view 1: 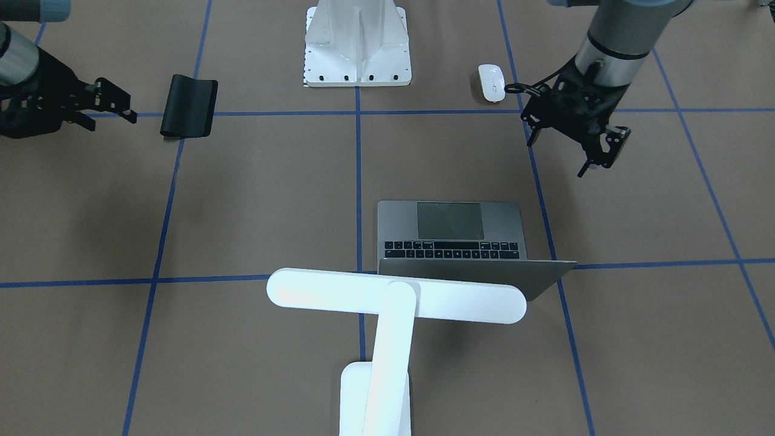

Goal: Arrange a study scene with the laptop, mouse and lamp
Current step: 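Raise the left arm away while the right arm reaches toward the mouse pad, then grasp the edge of the black mouse pad with the right gripper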

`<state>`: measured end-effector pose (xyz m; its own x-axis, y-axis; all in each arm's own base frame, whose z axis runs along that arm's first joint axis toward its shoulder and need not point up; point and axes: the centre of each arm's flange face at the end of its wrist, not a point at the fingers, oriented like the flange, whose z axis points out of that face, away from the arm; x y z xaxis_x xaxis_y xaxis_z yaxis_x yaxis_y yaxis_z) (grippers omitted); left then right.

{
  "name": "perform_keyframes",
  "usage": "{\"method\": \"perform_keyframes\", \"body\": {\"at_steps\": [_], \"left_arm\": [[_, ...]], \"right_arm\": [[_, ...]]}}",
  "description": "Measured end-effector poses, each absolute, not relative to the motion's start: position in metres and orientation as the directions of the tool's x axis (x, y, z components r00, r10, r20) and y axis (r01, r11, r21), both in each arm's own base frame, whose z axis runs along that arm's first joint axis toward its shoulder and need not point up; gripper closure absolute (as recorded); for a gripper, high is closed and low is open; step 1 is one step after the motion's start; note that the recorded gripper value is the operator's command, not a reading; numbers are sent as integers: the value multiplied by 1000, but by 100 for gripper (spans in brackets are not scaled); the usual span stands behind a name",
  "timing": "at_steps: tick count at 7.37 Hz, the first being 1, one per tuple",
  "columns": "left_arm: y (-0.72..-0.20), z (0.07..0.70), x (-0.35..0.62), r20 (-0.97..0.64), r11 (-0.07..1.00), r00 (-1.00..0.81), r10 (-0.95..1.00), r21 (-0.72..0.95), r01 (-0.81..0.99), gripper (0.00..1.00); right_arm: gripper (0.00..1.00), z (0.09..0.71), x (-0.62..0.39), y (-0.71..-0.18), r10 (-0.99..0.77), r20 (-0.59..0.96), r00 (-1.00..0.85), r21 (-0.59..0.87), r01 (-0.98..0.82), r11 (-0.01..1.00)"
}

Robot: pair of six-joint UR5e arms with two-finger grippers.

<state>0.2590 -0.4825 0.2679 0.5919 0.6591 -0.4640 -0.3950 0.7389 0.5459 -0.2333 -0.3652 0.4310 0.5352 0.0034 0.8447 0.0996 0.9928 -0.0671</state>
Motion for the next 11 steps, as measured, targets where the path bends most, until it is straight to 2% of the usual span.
{"method": "perform_keyframes", "body": {"at_steps": [2,6,9,11], "left_arm": [[-487,305,222,-524,815,634,569,465,-347,0],[-486,322,214,-538,836,647,541,431,-341,0],[-486,323,215,-537,834,644,544,433,-344,0],[-486,326,215,-536,834,645,544,429,-347,0]], "right_arm": [[9,439,-275,-333,9,852,523,-64,88,994],[13,480,-282,-292,-9,846,534,-85,151,985],[28,490,-303,-270,-39,837,545,-99,222,970],[29,498,-318,-255,-62,830,555,-109,271,956]]}}
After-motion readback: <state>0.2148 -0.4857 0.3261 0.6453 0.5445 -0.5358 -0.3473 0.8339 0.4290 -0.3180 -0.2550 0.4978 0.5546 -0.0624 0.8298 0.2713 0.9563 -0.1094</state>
